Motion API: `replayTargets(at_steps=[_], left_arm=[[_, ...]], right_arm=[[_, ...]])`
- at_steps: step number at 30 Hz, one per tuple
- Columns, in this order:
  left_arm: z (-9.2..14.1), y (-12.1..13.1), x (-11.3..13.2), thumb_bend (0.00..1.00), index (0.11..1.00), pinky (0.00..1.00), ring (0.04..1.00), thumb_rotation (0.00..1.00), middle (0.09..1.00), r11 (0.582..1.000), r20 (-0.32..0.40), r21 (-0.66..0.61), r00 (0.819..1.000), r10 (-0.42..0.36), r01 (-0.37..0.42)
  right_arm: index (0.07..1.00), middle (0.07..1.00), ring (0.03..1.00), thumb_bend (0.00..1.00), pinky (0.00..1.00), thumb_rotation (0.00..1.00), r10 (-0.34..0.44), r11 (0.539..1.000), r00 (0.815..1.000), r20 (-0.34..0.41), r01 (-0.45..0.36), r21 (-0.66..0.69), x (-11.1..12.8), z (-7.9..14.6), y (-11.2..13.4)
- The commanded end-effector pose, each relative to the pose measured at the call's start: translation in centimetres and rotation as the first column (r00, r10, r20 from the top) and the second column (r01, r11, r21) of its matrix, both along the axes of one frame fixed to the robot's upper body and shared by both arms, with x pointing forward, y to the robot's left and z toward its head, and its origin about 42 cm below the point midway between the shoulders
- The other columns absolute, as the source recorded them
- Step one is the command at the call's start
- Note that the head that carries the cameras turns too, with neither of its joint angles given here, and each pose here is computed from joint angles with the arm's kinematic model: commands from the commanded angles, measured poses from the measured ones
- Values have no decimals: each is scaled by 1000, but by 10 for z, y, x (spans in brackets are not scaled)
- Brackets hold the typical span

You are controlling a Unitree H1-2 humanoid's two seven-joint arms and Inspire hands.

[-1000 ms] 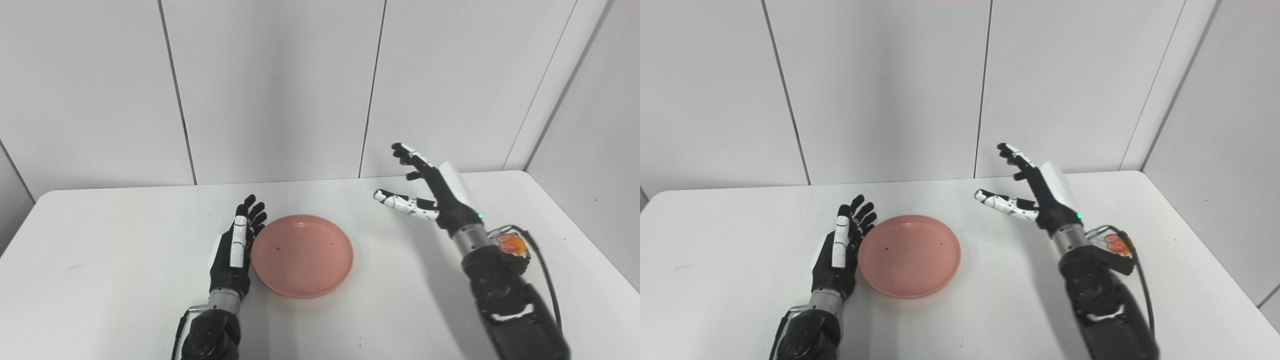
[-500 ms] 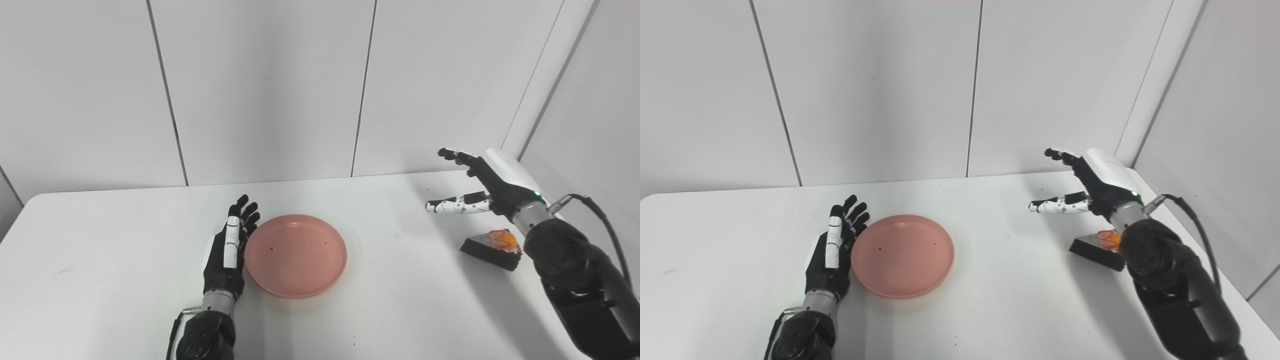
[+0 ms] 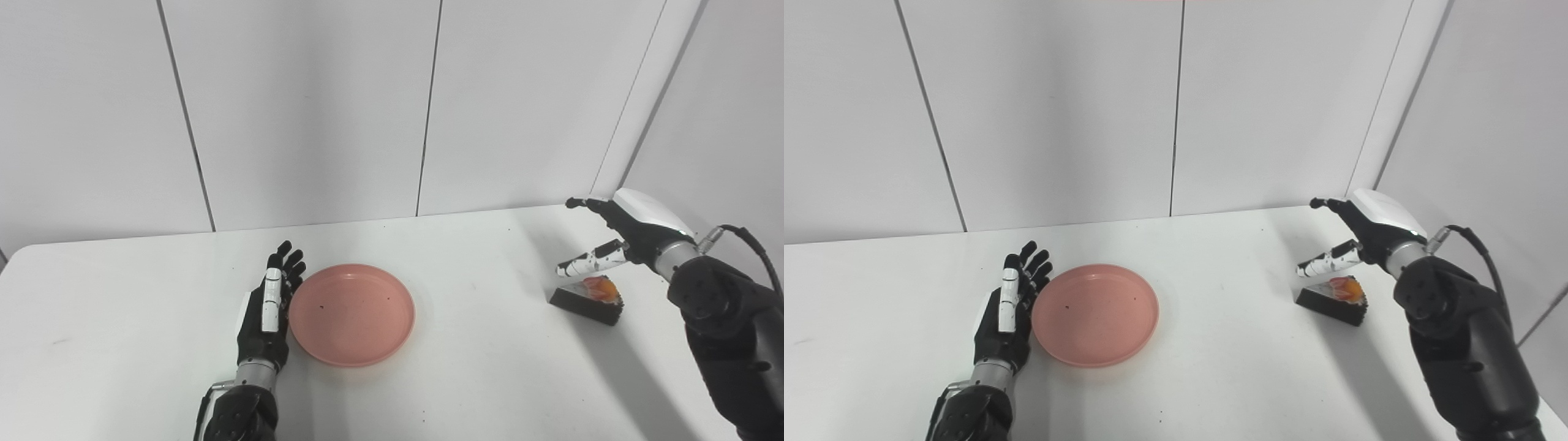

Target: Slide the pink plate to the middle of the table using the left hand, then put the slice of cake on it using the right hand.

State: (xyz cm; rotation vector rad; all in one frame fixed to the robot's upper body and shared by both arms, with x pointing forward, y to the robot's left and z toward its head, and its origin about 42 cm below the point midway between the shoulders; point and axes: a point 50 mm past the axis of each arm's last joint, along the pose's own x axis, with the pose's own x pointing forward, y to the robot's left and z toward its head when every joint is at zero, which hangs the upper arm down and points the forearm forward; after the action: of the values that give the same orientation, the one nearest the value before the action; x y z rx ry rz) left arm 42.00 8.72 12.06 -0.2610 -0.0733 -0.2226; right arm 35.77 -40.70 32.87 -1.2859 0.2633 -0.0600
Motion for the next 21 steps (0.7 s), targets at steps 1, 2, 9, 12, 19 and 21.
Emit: replayTargets(at_steps=[1,2,9,12,19,21], left_arm=[[-34,4,-20,687,919,964,934,996,929,1000,-85,12,996,-4,5],[-34,4,-20,687,917,963,933,994,928,1000,-88,7,996,-4,5],[-34,3,-19,679,914,971,933,983,925,1000,-87,1,996,0,1],[-33,3,-19,685,910,965,929,984,921,1000,-86,8,996,3,-2],[-32,5,-18,689,915,973,937,977,929,1000,-84,10,996,-4,5],[-32,6,-17,683,912,967,937,981,927,1000,-77,17,997,-4,5]], right_arm=[[854,939,948,943,813,277,-39,998,998,47,41,-39,2,23,-2],[859,943,950,947,820,273,-50,998,998,29,52,-40,3,22,-2],[870,964,946,989,829,264,-85,996,993,-87,85,-6,15,3,-21],[871,965,941,1000,831,281,-89,995,988,-123,94,30,20,-5,-30],[854,942,901,1000,810,316,-112,991,976,-189,123,46,35,-31,-55],[845,918,871,1000,797,279,-117,990,975,-189,129,52,37,-37,-59]])
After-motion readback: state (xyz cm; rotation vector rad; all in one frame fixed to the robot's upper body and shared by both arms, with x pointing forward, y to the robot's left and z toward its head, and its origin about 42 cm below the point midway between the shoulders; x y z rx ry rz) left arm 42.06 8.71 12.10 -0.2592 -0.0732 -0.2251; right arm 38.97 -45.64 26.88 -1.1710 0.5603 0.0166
